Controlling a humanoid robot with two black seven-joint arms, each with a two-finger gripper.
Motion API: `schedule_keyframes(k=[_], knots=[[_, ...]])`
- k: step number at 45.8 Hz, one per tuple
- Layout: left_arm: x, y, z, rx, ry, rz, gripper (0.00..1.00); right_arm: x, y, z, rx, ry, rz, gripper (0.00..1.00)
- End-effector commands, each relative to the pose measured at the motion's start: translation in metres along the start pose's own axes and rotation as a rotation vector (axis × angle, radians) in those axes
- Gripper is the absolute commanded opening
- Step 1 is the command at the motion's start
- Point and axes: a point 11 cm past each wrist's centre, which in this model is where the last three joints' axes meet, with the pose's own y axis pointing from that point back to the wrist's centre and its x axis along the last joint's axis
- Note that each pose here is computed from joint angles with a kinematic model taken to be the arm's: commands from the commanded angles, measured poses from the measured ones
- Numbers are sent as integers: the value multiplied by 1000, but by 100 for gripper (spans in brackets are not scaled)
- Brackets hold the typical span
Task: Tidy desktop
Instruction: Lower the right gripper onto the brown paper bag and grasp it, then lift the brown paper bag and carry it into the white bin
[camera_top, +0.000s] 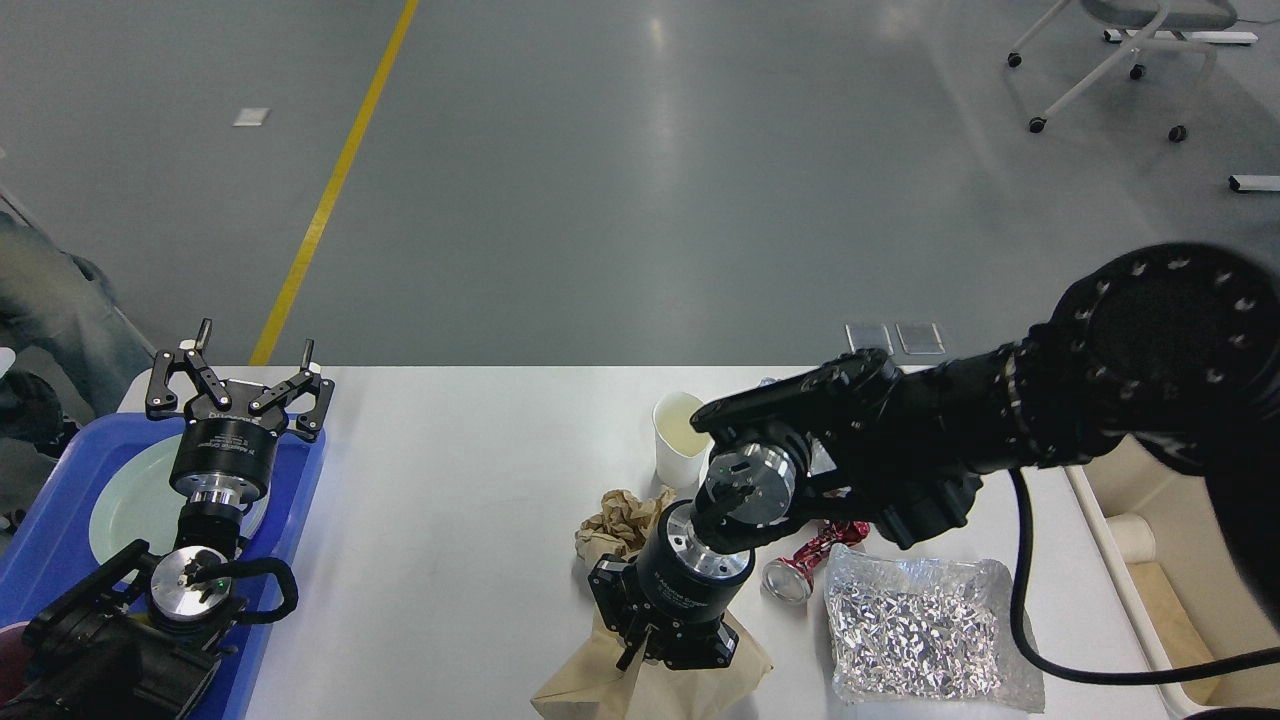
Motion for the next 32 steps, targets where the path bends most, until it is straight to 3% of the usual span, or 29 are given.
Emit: schedule_keyframes(k=[1,6,21,32], knots=[[0,0,0,0,0,0,96,-14,43,-4,-4,106,-17,0],[0,0,0,0,0,0,96,-13,95,-3,-7,185,16,0],[0,0,0,-2,0,0,96,36,264,39,-101,285,366,0],[0,0,0,0,0,0,96,37,332,64,-33,354,457,0]])
